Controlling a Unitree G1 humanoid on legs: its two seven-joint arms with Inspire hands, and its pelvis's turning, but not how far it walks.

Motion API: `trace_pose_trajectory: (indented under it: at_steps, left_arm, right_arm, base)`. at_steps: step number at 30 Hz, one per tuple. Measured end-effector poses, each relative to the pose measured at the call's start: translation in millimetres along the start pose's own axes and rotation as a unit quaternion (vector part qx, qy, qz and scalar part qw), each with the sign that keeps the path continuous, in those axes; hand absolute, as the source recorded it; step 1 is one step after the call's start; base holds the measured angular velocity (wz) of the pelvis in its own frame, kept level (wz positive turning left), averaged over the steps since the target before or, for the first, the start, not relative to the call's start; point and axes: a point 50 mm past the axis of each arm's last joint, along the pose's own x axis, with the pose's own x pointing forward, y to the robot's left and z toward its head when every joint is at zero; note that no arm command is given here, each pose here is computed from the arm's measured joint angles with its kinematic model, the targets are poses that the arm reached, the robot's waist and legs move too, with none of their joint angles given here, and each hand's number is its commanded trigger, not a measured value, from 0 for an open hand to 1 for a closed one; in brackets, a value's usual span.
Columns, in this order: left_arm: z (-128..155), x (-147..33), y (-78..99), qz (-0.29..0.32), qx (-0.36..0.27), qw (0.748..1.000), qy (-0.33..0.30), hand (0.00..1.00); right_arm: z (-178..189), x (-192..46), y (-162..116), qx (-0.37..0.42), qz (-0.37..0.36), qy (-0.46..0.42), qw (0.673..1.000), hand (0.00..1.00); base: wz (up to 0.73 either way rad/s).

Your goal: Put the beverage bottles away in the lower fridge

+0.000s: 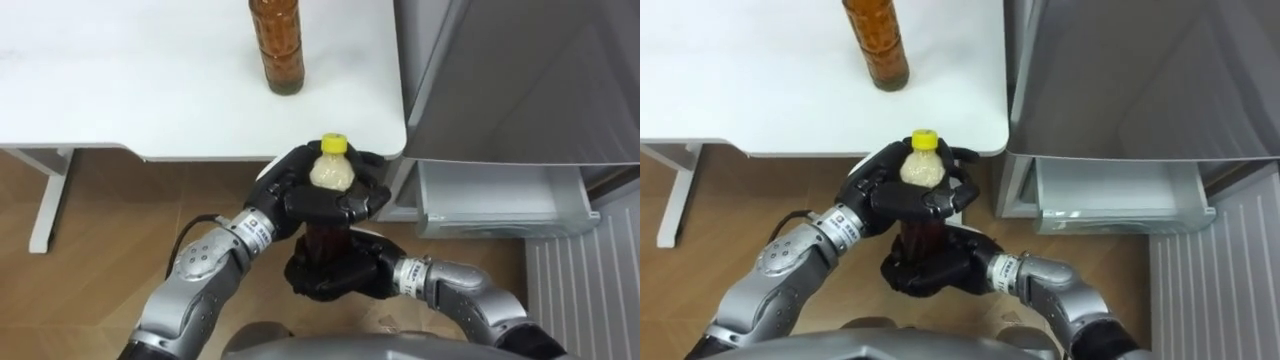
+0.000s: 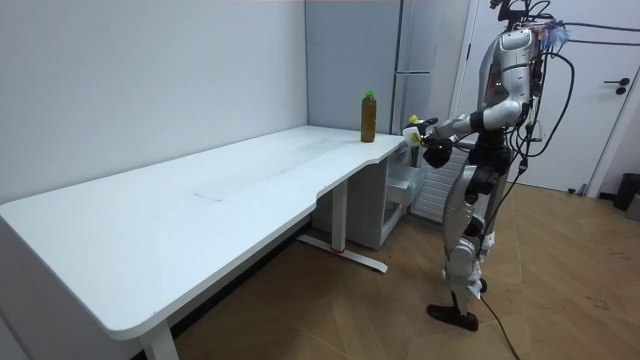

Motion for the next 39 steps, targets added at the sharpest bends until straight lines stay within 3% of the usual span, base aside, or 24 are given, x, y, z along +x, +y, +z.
trace_pose_trajectory:
  at_steps: [15, 32, 34, 39]
  left_arm:
    - [47, -4.5, -3.9, -0.02, 0.08, 0.994, -0.073, 0.0]
    - [61, -8.5, -7.6, -0.041, 0.108, 0.989, -0.094, 0.0]
    - [61, -8.9, -7.5, -0.041, 0.111, 0.989, -0.094, 1.0]
    - [63, -8.7, -9.3, -0.042, 0.131, 0.986, -0.092, 1.0]
  right_arm:
    - [29, 4, -1, -0.031, 0.043, -0.08, 0.995, 1.0]
    - [35, 3, 1, -0.025, 0.082, -0.106, 0.991, 1.0]
    - [34, 3, 1, -0.024, 0.083, -0.105, 0.991, 1.0]
    - [33, 3, 2, -0.02, 0.084, -0.107, 0.99, 1.0]
  base:
    - [0.0]
    - [0.01]
    - [0.0]
    - [0.06]
